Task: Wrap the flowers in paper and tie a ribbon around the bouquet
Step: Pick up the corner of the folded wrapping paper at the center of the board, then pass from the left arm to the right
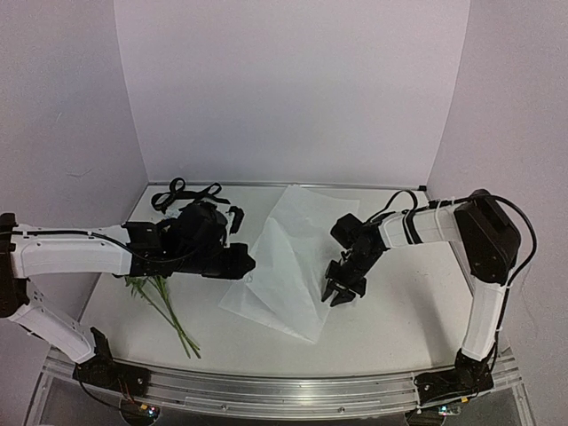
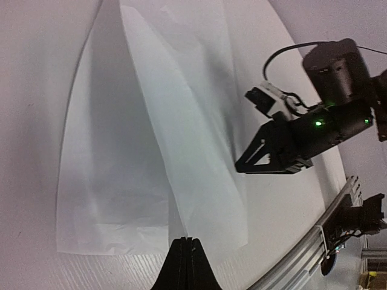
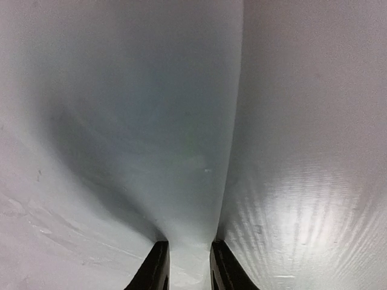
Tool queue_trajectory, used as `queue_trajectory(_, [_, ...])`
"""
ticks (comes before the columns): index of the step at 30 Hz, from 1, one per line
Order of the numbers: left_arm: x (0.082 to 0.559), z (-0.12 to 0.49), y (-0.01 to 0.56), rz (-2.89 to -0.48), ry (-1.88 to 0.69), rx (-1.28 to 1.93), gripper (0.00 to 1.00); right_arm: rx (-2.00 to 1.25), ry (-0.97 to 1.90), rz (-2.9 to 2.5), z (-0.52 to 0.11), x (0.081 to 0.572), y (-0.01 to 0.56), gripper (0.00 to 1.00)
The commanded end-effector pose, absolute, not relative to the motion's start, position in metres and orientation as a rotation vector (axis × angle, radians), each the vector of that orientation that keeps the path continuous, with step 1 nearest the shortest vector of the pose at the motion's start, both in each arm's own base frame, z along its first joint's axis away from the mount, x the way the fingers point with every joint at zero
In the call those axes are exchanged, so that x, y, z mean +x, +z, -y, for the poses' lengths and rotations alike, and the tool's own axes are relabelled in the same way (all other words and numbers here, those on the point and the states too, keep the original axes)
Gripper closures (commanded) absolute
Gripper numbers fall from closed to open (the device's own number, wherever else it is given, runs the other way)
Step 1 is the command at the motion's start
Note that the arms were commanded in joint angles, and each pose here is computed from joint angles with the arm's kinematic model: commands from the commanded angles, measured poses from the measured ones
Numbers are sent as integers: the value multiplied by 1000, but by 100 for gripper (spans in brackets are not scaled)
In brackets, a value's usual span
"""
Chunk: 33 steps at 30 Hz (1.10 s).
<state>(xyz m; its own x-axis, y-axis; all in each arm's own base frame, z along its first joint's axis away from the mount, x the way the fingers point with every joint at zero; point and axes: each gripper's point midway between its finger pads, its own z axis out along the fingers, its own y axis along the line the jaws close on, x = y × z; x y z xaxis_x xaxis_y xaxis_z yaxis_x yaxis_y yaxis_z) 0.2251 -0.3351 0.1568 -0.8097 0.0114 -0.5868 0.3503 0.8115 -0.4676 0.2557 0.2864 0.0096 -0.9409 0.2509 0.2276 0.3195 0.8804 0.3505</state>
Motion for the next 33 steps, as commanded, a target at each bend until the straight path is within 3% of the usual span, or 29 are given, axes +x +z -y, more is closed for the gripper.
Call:
queue_trajectory(1, [219,368,223,-2227,-974,465,100,-466,-729,2884,-327,269,23,74])
queue_trajectory(4, [209,392,243,-2153,-1072,596,100,-498,-811,2886,-339,273,32,72])
queue_trajectory(8, [189,429,257,-2081,-1169,795,100,-478,-830,2994,-314,264,54,60])
queue_trajectory(20, [142,511,230,-2059,-1305,1221,100,-417,-455,3567,-148,212,118,25])
queue_trajectory(25, [126,536,220,-2046,-1311,1321,100,-162,-649,3554,-165,206,165,15])
queue_trajectory(33, [123,542,213,-2057,-1322,1325,100,-54,-903,3504,-199,223,206,13])
